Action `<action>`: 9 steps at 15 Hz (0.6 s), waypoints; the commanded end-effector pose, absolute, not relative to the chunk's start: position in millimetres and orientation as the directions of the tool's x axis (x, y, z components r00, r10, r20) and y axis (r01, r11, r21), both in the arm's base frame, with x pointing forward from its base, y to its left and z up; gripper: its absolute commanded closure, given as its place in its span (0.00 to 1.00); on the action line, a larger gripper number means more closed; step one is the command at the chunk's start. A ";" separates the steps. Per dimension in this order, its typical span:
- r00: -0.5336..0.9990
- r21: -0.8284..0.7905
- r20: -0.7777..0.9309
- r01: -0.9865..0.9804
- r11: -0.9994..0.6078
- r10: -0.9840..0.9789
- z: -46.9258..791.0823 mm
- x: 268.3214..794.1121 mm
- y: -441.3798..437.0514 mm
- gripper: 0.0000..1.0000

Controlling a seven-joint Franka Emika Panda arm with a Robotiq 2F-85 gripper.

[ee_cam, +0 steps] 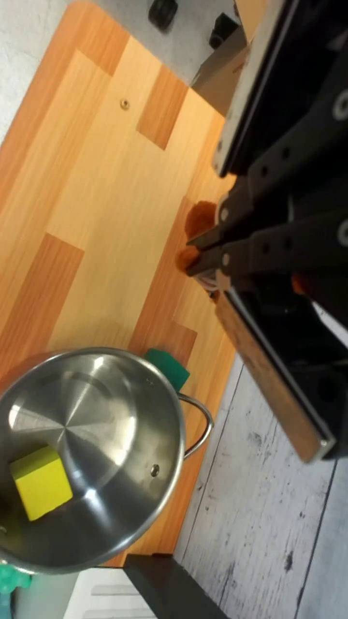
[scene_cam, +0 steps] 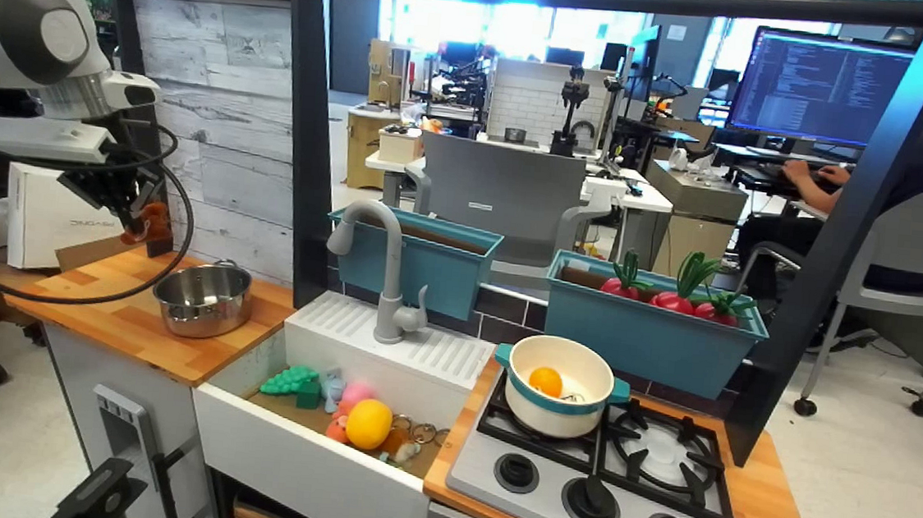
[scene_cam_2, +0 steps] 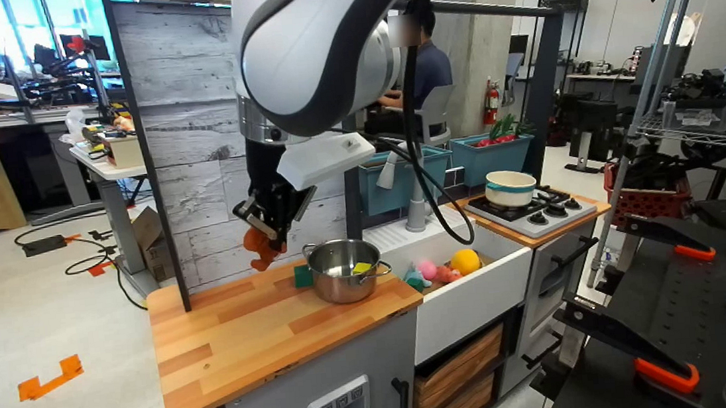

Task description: Remove the plush toy from the silver pot.

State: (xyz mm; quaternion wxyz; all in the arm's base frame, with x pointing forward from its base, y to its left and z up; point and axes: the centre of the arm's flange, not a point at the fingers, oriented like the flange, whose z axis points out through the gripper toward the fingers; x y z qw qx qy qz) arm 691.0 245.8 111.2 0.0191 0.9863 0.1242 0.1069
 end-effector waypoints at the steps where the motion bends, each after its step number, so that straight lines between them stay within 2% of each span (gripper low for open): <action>1: 0.956 0.106 0.185 0.209 -0.972 0.226 84.3 689.8 240.3 0.99; 3: 0.967 0.121 0.151 0.186 -0.975 0.204 67.7 689.1 233.8 0.99; 4: 0.972 0.139 0.133 0.174 -0.975 0.192 62.9 688.4 230.9 0.72; 5: 0.966 0.101 0.151 0.197 -0.975 0.210 69.3 682.3 228.6 0.71; 6: 0.967 0.105 0.145 0.193 -0.976 0.207 63.7 681.1 226.2 0.91; 9: 0.967 0.103 0.145 0.194 -0.975 0.208 62.8 680.8 227.2 0.71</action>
